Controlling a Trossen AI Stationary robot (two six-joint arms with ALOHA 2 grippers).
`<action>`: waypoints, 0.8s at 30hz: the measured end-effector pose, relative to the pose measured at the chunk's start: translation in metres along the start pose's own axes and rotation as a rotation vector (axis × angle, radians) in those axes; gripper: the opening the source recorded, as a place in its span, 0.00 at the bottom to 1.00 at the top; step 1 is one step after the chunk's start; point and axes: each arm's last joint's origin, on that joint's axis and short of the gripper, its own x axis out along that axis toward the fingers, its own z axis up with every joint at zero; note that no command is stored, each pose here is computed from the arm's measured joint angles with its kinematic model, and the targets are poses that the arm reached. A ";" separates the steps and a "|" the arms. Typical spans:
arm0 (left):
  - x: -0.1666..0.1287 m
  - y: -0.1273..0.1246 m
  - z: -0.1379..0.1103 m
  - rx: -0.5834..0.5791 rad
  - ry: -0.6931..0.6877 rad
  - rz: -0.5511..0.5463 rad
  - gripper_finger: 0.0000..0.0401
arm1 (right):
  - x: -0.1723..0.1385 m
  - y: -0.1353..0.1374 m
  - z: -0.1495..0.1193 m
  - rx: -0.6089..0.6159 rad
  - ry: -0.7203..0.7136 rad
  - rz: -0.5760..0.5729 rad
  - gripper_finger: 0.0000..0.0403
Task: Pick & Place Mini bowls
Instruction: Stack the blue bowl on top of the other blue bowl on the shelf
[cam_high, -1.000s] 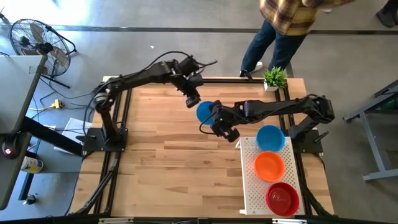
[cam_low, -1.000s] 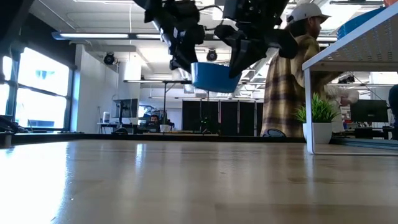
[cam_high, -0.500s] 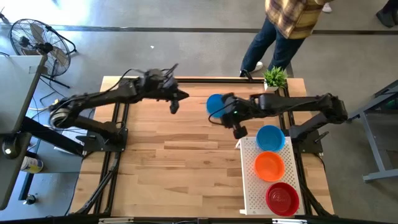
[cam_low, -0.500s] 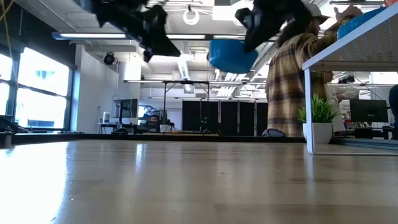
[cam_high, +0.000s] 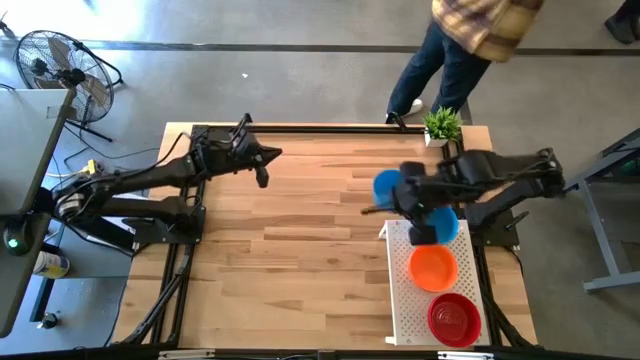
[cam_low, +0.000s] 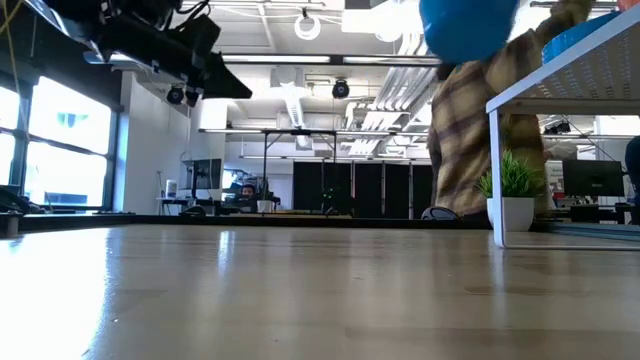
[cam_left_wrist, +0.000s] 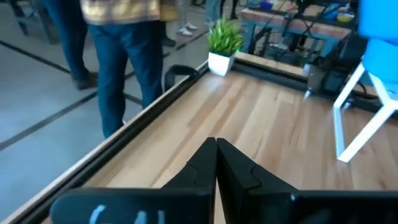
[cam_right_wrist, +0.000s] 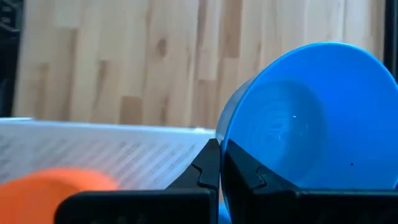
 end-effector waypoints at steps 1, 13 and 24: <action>-0.001 0.000 -0.001 0.001 -0.009 0.005 0.00 | -0.005 0.005 -0.002 0.009 0.007 0.004 0.00; -0.004 0.001 -0.010 0.004 -0.017 0.016 0.00 | -0.039 0.056 -0.026 0.113 0.041 0.144 0.00; -0.004 0.001 -0.010 0.012 -0.012 0.017 0.00 | -0.052 0.062 -0.046 0.127 -0.009 0.131 0.00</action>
